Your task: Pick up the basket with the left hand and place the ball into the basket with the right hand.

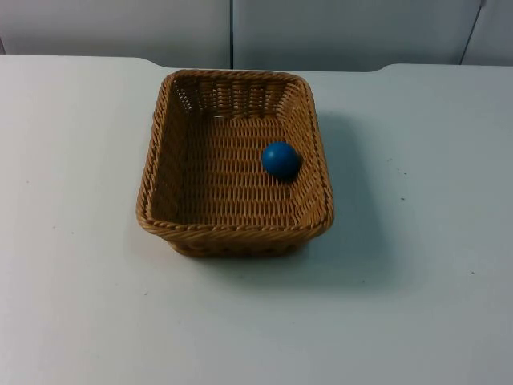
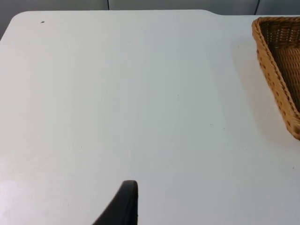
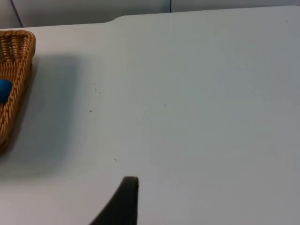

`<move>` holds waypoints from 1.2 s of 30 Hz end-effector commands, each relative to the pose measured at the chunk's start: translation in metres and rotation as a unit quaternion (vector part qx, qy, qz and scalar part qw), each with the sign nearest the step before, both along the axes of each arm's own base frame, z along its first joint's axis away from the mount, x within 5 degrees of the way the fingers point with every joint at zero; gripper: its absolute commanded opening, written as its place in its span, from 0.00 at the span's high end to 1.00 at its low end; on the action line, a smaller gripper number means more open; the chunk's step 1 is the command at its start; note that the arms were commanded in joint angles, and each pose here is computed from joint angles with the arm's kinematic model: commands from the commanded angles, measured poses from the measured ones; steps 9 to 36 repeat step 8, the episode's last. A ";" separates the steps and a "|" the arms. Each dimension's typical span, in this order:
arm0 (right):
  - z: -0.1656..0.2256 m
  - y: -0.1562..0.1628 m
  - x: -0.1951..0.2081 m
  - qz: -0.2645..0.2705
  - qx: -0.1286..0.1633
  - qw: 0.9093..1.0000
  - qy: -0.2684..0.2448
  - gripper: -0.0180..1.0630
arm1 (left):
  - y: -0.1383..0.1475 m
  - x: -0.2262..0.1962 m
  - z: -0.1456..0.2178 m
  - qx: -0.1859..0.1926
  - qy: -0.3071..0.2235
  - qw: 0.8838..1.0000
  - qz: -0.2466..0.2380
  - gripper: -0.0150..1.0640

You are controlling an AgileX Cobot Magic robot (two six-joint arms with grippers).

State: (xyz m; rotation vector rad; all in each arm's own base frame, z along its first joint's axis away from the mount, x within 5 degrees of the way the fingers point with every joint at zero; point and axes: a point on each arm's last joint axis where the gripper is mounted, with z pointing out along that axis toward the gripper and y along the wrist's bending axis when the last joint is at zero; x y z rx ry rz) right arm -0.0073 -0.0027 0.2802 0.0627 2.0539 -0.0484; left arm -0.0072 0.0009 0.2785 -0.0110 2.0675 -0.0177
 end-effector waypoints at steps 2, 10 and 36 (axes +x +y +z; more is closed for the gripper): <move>-0.002 -0.001 0.001 -0.005 -0.003 1.000 -0.001 0.01 | -0.001 0.000 0.000 -0.008 -0.008 1.000 0.000 0.01; -0.002 -0.001 0.001 -0.005 -0.003 1.000 -0.001 0.01 | -0.004 0.000 0.000 0.001 -0.008 1.000 -0.023 0.01; -0.002 -0.001 0.001 -0.005 -0.003 1.000 -0.001 0.01 | -0.004 0.000 0.000 0.001 -0.008 1.000 -0.023 0.01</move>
